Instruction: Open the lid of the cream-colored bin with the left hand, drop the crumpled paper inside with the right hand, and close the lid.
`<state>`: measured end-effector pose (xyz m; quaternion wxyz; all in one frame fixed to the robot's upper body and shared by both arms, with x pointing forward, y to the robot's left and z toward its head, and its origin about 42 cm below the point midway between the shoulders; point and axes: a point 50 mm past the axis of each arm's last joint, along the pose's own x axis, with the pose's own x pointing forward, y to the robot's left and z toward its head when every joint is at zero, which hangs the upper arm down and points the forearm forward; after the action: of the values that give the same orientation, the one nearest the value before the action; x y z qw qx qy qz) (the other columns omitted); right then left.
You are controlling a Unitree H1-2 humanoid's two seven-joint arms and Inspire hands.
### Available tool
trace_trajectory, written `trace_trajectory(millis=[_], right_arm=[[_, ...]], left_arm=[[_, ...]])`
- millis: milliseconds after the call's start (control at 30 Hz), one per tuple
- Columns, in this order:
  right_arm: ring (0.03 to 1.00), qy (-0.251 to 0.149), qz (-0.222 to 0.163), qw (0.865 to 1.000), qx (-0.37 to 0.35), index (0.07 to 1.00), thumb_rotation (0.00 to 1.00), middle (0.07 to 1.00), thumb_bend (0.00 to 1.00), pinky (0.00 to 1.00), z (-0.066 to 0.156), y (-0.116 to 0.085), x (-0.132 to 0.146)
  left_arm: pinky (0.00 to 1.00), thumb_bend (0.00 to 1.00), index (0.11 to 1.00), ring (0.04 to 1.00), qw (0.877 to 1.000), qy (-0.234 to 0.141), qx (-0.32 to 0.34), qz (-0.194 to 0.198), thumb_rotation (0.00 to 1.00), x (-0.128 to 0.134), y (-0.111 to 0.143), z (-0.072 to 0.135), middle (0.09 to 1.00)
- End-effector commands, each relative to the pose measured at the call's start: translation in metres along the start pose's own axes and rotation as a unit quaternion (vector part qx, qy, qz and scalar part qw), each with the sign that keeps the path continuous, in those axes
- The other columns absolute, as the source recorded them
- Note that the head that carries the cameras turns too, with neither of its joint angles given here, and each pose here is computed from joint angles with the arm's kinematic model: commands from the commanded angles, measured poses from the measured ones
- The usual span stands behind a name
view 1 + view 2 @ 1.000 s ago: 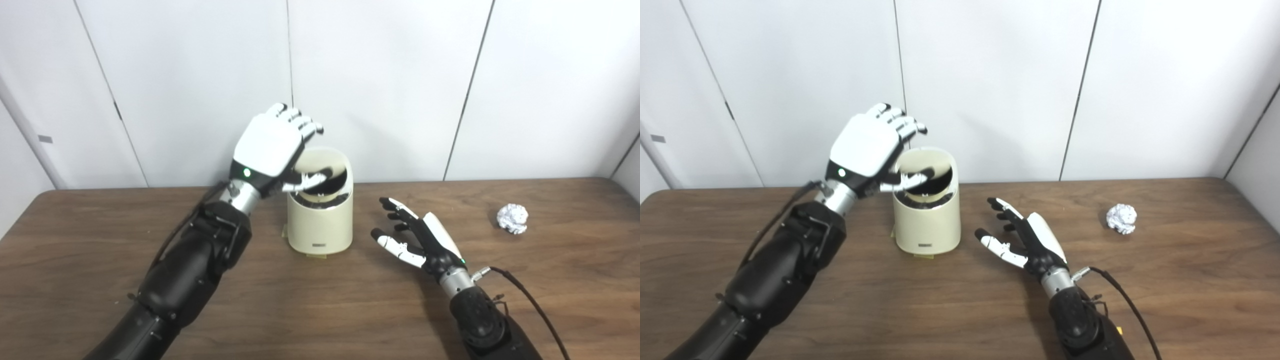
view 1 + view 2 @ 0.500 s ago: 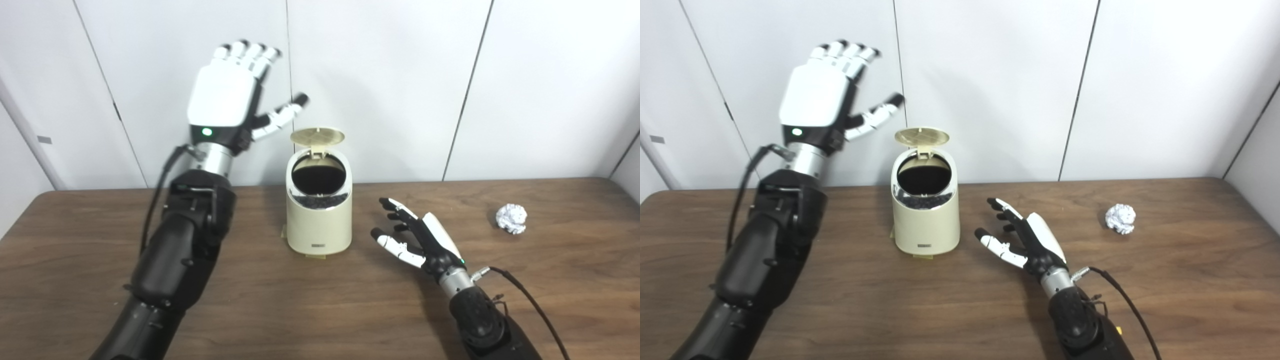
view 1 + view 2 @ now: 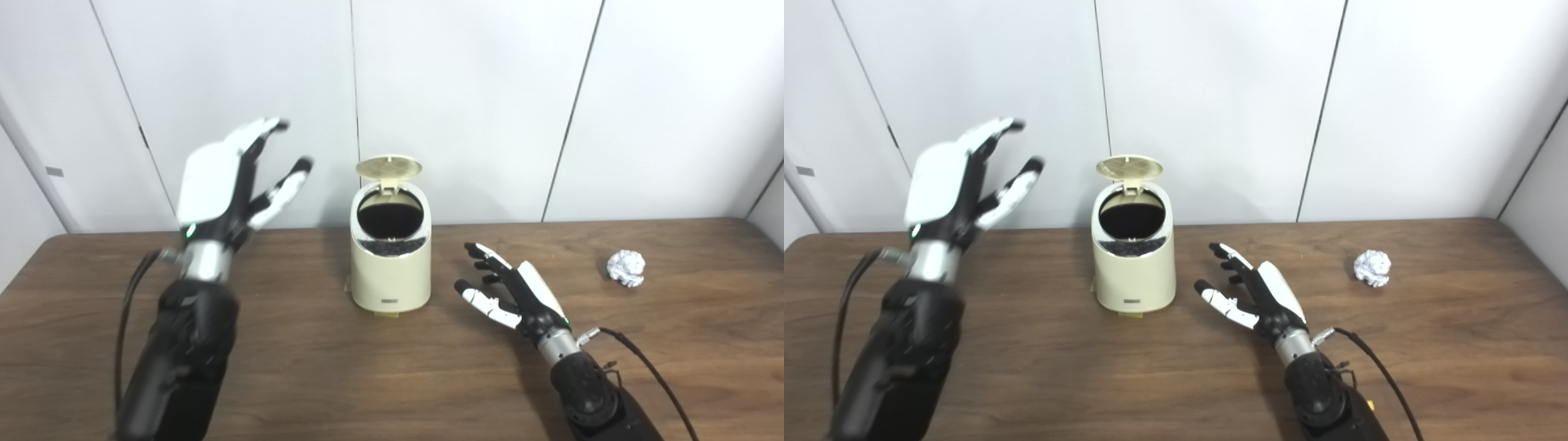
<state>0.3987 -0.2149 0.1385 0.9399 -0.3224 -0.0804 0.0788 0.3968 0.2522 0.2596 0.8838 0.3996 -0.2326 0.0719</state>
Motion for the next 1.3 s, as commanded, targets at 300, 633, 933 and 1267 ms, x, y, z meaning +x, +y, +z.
trace_trajectory(millis=[300, 633, 933, 1267], right_arm=[[0.847, -0.040, -0.088, 0.972, -0.212, 0.927, 0.38, 0.906, 0.81, 0.72, 0.061, -0.102, 0.019], [0.849, -0.010, -0.074, 0.944, -0.321, 0.867, 0.35, 0.936, 1.00, 0.63, 0.087, -0.180, 0.034], [0.864, 0.129, -0.016, 0.923, -0.363, 0.876, 0.24, 0.937, 0.99, 0.62, 0.064, -0.221, 0.050], [0.916, 0.245, 0.043, 0.888, -0.387, 0.864, 0.28, 0.926, 1.00, 0.71, -0.003, -0.226, 0.065]], left_arm=[[0.64, 0.25, 0.752, 0.735, 0.983, 0.033, -0.181, -0.003, 0.67, -0.055, 0.002, -0.056, 0.759], [0.66, 0.26, 0.771, 0.755, 0.961, 0.080, -0.262, -0.044, 0.56, -0.072, -0.012, -0.064, 0.779], [0.73, 0.27, 0.778, 0.780, 0.956, 0.091, -0.274, -0.059, 0.63, -0.072, -0.022, -0.067, 0.797], [0.69, 0.29, 0.758, 0.755, 0.962, 0.079, -0.255, -0.056, 0.63, -0.069, -0.024, -0.068, 0.779]])
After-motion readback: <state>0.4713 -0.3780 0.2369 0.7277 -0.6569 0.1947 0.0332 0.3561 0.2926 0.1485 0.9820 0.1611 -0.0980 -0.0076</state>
